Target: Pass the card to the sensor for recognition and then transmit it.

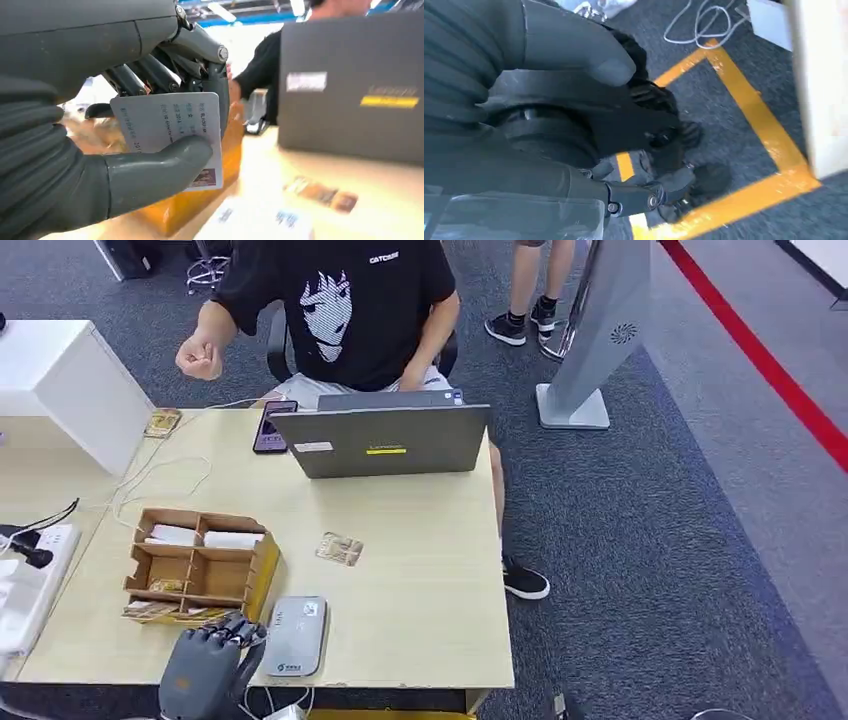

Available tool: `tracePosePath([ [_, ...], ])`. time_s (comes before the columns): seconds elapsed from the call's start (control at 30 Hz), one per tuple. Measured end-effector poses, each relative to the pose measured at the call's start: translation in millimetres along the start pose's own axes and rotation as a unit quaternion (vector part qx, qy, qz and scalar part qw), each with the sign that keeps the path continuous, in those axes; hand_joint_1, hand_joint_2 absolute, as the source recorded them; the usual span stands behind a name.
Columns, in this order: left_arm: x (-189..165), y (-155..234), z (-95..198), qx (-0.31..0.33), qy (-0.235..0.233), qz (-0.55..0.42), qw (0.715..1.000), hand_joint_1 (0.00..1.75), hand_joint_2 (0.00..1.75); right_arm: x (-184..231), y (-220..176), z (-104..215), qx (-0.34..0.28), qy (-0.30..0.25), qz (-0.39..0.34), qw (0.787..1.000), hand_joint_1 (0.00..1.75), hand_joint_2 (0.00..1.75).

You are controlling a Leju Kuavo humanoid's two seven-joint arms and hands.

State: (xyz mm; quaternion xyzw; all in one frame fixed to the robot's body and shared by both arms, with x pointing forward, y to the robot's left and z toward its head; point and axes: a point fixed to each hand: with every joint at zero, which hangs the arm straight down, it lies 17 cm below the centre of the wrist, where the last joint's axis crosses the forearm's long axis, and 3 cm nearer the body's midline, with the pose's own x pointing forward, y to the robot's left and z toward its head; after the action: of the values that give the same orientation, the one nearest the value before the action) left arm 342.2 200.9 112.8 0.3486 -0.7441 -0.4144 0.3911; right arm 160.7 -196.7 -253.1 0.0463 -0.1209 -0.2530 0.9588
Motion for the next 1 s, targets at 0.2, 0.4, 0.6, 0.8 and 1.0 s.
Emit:
tracePosePath([
  [0.2, -31, -24, 32, -0.031, 0.078, -0.001, 0.996, 1.75, 1.75, -19, 6, 21, 0.028, 0.046, 0.047, 0.997, 0.00, 1.75],
  [0.4, -45, -38, 43, -0.051, 0.089, -0.010, 0.995, 1.75, 1.75, 6, 29, 40, 0.062, -0.010, 0.063, 0.996, 0.00, 1.75],
  [0.6, -28, -24, 29, -0.027, 0.022, -0.029, 0.999, 1.75, 1.75, 8, 44, 48, 0.081, -0.025, 0.069, 0.994, 0.00, 1.75],
  [0.8, 1, 33, -9, 0.057, -0.047, -0.041, 0.996, 1.75, 1.75, 8, 42, 51, 0.081, -0.035, 0.092, 0.992, 0.00, 1.75],
  [1.0, 15, 101, -51, 0.145, -0.075, -0.047, 0.985, 1.75, 1.75, 5, 43, 54, 0.084, -0.040, 0.117, 0.989, 0.00, 1.75],
])
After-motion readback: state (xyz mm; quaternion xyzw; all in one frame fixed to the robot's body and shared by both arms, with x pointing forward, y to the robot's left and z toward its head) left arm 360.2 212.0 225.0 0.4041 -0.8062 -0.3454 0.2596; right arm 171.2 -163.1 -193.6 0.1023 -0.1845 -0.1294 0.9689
